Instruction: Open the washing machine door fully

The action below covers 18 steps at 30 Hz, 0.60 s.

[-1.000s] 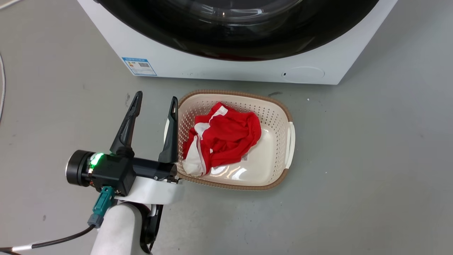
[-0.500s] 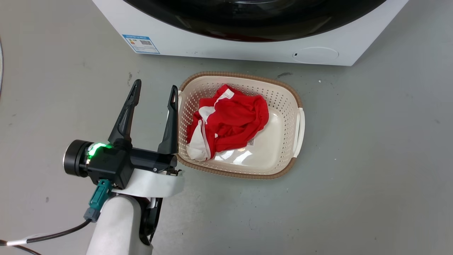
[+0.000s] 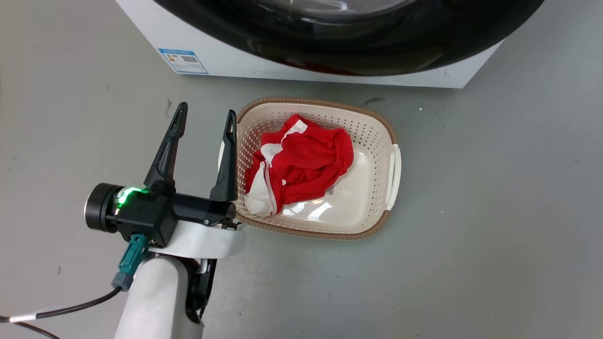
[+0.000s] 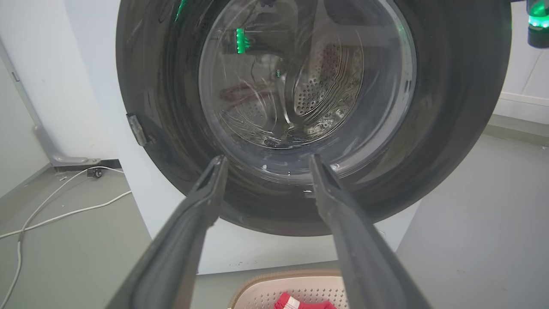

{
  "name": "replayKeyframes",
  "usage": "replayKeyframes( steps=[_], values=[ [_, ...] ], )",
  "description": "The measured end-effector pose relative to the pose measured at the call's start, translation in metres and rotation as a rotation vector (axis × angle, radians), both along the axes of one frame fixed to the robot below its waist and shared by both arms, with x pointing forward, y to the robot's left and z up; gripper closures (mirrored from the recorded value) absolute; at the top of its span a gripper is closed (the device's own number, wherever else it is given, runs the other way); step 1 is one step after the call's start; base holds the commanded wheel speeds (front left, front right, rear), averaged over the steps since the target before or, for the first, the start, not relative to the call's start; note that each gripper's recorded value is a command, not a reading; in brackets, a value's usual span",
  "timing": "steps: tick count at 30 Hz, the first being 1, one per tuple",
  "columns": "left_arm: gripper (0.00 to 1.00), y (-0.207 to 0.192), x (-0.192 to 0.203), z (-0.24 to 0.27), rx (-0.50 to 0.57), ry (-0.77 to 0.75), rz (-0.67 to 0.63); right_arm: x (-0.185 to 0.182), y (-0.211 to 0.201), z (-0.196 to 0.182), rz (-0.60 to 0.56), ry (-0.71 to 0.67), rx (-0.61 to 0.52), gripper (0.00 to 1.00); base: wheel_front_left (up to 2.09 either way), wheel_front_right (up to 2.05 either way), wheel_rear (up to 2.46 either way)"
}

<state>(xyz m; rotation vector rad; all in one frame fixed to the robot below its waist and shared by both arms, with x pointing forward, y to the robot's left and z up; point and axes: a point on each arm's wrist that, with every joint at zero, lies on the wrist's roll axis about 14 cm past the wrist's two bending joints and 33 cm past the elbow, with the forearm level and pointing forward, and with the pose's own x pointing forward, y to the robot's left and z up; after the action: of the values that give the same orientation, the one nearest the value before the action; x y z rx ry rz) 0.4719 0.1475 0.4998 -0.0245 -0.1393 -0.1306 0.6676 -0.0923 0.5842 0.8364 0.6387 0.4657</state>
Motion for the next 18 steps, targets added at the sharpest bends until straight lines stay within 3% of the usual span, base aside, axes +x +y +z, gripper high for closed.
replayKeyframes(
  steps=[18],
  values=[
    [0.00, 0.001, -0.024, 0.026, -0.002, -0.041, 0.017, -0.090, 0.031, 0.002, 0.257, 0.093, 0.071, 1.00, 0.00, 0.00, 0.00]
  ],
)
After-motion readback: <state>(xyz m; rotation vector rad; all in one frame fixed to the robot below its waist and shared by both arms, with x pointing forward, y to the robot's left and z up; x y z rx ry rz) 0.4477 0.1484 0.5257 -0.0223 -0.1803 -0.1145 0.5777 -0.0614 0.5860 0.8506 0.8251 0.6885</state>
